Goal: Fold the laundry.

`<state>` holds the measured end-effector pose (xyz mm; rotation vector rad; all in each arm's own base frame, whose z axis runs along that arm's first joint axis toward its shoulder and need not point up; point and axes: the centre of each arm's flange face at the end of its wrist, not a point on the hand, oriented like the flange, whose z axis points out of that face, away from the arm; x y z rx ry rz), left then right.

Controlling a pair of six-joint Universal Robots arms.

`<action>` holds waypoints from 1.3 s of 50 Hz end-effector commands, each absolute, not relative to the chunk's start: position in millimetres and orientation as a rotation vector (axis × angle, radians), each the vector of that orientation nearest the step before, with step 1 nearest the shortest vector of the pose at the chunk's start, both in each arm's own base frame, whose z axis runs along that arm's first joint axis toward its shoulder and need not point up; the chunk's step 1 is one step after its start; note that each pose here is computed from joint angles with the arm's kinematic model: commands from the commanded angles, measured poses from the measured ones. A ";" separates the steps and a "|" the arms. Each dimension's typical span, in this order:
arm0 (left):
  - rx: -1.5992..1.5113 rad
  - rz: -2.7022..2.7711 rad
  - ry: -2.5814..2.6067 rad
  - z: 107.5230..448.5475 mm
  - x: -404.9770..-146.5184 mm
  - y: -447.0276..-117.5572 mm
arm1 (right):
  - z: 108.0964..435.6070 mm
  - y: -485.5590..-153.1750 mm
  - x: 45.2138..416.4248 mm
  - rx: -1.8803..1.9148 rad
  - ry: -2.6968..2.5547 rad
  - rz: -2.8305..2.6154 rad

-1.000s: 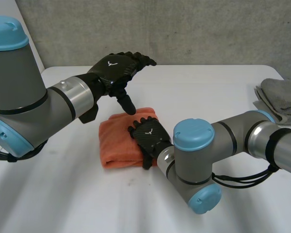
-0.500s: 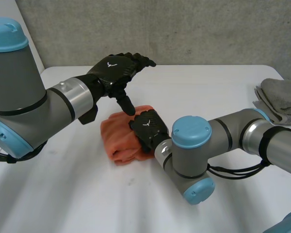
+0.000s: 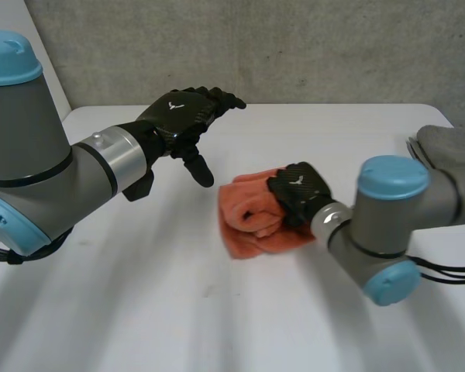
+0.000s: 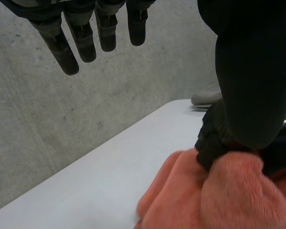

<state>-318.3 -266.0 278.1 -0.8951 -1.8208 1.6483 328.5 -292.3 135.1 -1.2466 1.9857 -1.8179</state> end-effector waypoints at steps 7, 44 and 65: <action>-0.897 1.644 -1.822 276.0 -319.7 -265.9 | 131.6 -327.9 251.8 -1.280 2.125 -1.844; -0.873 1.634 -1.890 262.7 -317.6 -269.2 | 209.6 -545.7 75.7 -1.159 1.888 -2.630; -0.879 1.591 -1.921 248.1 -319.8 -269.8 | 143.9 -544.4 5.5 -1.063 2.156 -2.424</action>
